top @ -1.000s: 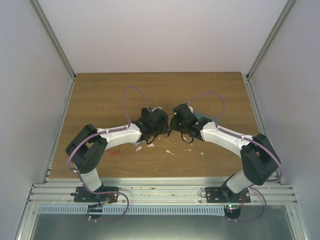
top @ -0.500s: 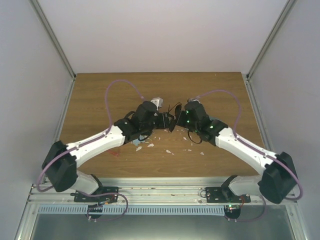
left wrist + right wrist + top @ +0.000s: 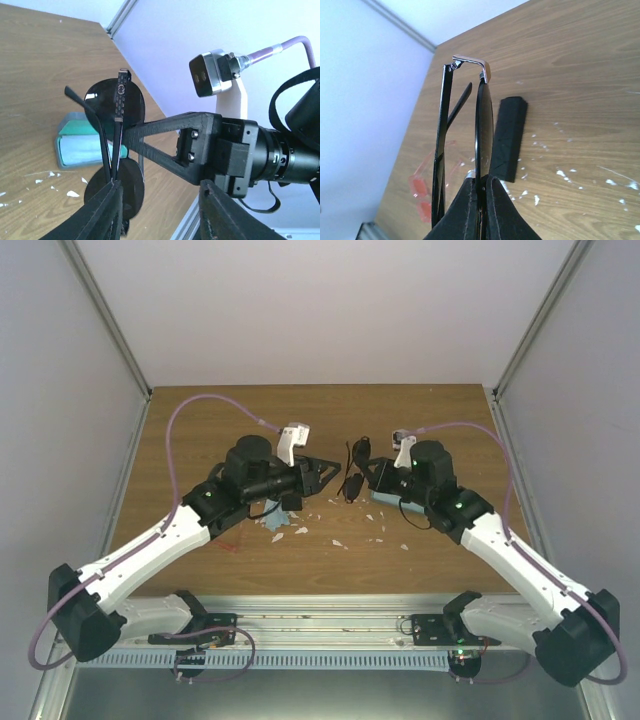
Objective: Organize the sunglasses
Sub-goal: Adjust the sunglasses case at the center of the board.
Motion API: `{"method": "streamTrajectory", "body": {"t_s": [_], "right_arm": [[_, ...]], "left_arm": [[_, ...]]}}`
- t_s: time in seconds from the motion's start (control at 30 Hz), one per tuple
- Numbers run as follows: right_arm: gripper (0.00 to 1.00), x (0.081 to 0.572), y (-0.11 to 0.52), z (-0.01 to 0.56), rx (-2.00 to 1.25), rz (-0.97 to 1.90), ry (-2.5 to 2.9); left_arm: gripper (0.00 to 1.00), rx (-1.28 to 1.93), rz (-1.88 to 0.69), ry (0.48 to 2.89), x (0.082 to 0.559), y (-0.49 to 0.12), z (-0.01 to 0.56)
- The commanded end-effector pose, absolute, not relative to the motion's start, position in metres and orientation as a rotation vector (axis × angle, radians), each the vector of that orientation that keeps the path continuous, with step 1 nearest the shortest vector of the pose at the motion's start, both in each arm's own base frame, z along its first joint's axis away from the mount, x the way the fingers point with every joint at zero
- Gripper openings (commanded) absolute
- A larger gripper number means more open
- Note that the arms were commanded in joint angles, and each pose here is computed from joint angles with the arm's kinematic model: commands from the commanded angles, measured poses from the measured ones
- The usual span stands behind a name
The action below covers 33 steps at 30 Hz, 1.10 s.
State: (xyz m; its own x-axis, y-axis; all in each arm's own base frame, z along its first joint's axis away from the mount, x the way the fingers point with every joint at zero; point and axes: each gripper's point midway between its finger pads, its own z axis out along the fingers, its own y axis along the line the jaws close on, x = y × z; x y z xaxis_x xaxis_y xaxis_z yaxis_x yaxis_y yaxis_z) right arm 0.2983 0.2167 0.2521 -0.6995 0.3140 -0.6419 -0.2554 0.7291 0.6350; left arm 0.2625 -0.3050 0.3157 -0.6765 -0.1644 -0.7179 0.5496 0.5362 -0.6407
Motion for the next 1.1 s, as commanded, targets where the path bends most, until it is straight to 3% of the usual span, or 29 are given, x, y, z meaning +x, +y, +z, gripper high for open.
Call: {"method": "streamTrajectory", "body": {"t_s": [0.0, 0.27, 0.47, 0.53, 0.73, 1.07], "right_arm": [[0.01, 0.279, 0.234, 0.272, -0.132, 1.090, 2.078], [0.01, 0.249, 0.253, 0.289, -0.300, 1.306, 1.989], [0.00, 0.247, 0.248, 0.284, -0.269, 1.295, 2.004], [0.01, 0.259, 0.234, 0.272, -0.159, 1.185, 2.051], [0.01, 0.278, 0.167, 0.212, 0.202, 0.775, 2.225], [0.00, 0.259, 0.096, 0.189, 0.453, 0.473, 2.204]], "left_arm": [[0.40, 0.407, -1.237, 1.982, 0.257, -0.311, 0.311], [0.21, 0.477, -1.324, 2.037, 0.254, -0.331, 0.286], [0.18, 0.497, -1.341, 2.057, 0.253, -0.336, 0.277], [0.21, 0.484, -1.317, 2.065, 0.256, -0.334, 0.274], [0.43, 0.405, -1.181, 2.139, 0.279, -0.329, 0.248], [0.49, 0.291, -1.100, 2.353, 0.360, -0.361, 0.147]]}}
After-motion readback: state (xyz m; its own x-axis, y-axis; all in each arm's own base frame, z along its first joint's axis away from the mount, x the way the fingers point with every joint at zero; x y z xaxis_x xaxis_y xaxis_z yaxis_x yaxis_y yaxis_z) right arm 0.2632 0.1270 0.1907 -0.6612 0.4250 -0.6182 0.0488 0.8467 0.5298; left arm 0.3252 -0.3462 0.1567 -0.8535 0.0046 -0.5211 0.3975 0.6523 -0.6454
